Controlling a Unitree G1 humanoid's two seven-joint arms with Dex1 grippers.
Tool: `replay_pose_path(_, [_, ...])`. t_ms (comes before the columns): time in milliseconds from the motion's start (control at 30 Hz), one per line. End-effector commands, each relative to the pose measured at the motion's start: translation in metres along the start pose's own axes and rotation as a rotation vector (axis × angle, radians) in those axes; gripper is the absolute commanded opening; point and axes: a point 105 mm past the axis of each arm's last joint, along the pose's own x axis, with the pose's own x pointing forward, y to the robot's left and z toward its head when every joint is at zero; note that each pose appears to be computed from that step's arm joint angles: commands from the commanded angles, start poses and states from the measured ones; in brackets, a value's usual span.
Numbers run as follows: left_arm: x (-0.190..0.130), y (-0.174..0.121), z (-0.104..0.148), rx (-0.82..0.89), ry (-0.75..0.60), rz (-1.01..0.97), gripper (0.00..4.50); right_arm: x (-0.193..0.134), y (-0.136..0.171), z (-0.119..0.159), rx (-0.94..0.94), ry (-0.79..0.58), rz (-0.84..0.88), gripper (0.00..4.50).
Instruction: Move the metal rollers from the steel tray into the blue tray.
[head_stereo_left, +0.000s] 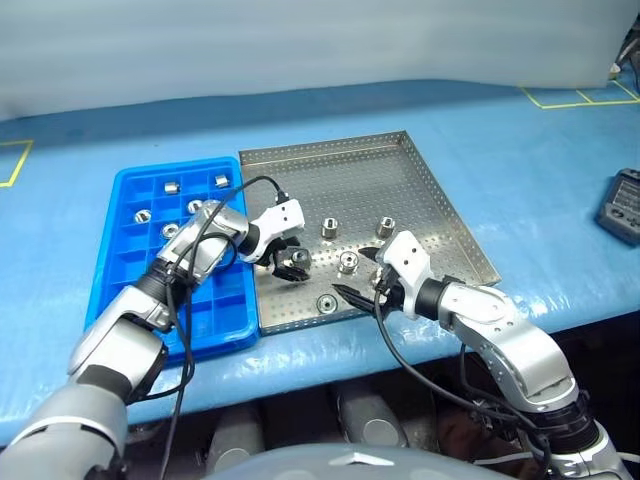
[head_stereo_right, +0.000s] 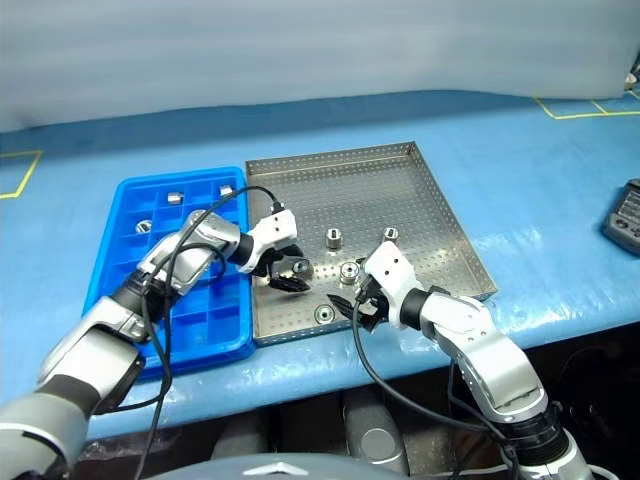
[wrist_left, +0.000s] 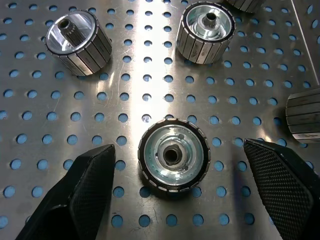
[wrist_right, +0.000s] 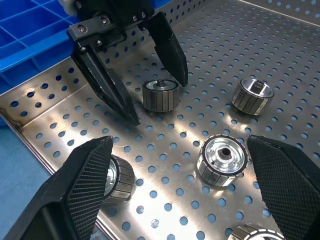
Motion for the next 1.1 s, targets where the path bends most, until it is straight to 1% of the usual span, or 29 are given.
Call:
replay_pose_path(33, [-0.001, 0.003, 0.009, 0.051, 0.002, 0.006, 4.09, -0.003, -0.001, 0.014, -0.036, -0.057, -0.016, 4.5])
replay_pose_path(67, [-0.001, 0.003, 0.009, 0.053, 0.003, 0.009, 3.88, -0.003, -0.001, 0.014, -0.036, -0.058, -0.016, 4.5])
replay_pose_path(267, [-0.001, 0.001, 0.007, 0.056, 0.002, 0.008, 1.9, -0.004, 0.0, 0.014, -0.03, -0.059, -0.017, 4.5])
replay_pose_path(300, [-0.002, 0.0, 0.007, 0.057, 0.001, 0.007, 1.71, -0.003, 0.0, 0.014, -0.029, -0.059, -0.017, 4.5])
replay_pose_path(367, [-0.007, 0.0, 0.011, 0.069, -0.019, 0.014, 1.71, -0.003, 0.001, 0.014, -0.029, -0.059, -0.013, 4.5])
replay_pose_path(433, [-0.017, 0.004, 0.021, 0.07, -0.078, 0.046, 1.71, -0.002, 0.001, 0.015, -0.03, -0.062, -0.009, 4.5])
replay_pose_path(500, [-0.029, 0.01, 0.035, 0.053, -0.176, 0.103, 1.71, -0.001, 0.002, 0.016, -0.032, -0.065, -0.006, 4.5])
replay_pose_path(567, [-0.05, 0.019, 0.054, -0.003, -0.346, 0.219, 1.71, 0.0, 0.002, 0.018, -0.033, -0.073, -0.004, 4.5])
replay_pose_path(633, [-0.072, 0.022, 0.062, -0.051, -0.487, 0.341, 1.71, 0.002, 0.004, 0.02, -0.031, -0.086, 0.003, 4.5])
replay_pose_path(667, [-0.082, 0.021, 0.062, -0.08, -0.536, 0.398, 1.71, 0.003, 0.006, 0.021, -0.027, -0.093, 0.01, 4.5])
replay_pose_path(733, [-0.098, 0.02, 0.052, -0.152, -0.605, 0.545, 1.71, 0.006, 0.012, 0.024, -0.019, -0.108, 0.037, 4.5])
replay_pose_path(800, [-0.11, 0.018, 0.037, -0.227, -0.636, 0.682, 1.71, 0.011, 0.018, 0.027, -0.015, -0.124, 0.068, 4.5])
replay_pose_path(900, [-0.127, 0.014, 0.012, -0.34, -0.665, 0.909, 1.71, 0.022, 0.036, 0.035, -0.018, -0.154, 0.141, 4.5])
replay_pose_path(967, [-0.144, 0.009, -0.01, -0.394, -0.647, 1.098, 1.71, 0.027, 0.045, 0.04, -0.015, -0.172, 0.186, 4.5])
replay_pose_path(1000, [-0.149, 0.007, -0.015, -0.404, -0.638, 1.152, 1.71, 0.028, 0.047, 0.041, -0.015, -0.176, 0.196, 4.5])
replay_pose_path(1067, [-0.16, 0.005, -0.026, -0.448, -0.674, 1.248, 1.71, 0.03, 0.049, 0.043, -0.016, -0.179, 0.211, 4.5])
replay_pose_path(1100, [-0.163, 0.005, -0.034, -0.479, -0.663, 1.293, 1.71, 0.031, 0.05, 0.044, -0.018, -0.181, 0.221, 4.5])
